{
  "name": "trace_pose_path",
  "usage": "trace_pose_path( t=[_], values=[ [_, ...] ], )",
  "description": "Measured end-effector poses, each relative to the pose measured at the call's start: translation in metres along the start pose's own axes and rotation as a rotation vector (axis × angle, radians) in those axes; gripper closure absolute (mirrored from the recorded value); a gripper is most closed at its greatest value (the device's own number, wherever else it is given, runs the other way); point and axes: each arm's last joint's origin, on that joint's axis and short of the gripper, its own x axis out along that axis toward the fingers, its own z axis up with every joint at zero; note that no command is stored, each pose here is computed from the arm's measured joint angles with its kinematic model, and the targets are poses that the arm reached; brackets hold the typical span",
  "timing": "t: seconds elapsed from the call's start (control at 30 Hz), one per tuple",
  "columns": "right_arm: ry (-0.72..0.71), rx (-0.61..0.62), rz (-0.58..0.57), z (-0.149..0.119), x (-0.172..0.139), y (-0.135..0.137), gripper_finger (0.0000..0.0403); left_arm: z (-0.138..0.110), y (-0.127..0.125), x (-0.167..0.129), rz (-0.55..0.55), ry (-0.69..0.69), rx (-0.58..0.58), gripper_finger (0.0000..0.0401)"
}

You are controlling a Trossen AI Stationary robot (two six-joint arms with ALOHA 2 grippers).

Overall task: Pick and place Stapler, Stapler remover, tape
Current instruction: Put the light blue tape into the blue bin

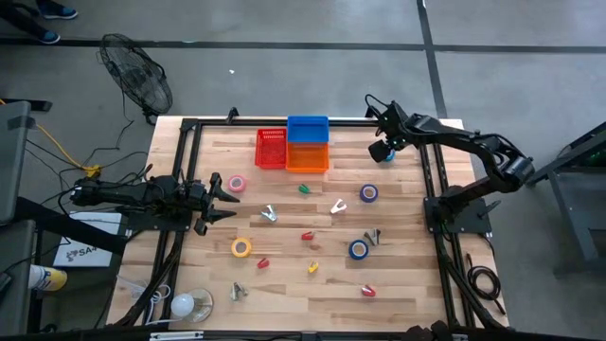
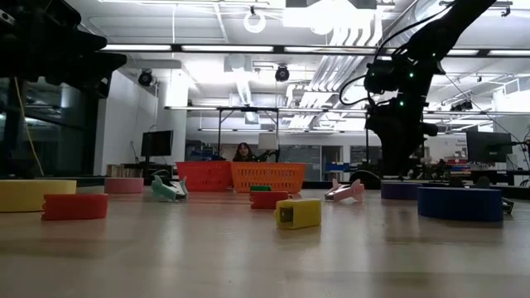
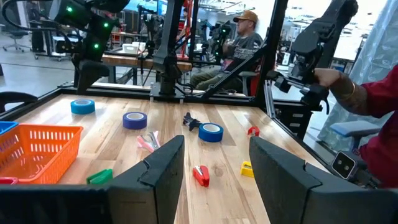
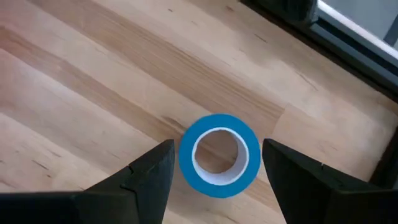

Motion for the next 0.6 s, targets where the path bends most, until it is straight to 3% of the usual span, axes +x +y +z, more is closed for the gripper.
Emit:
trace_pose_path(
  t=[0.6],
  values=[
    [-0.028,0.015,0.115,-0.034,0.032,0.009,0.0167,0.000,0.000,0.000,0.000,0.000,0.000,0.0222]
  ],
)
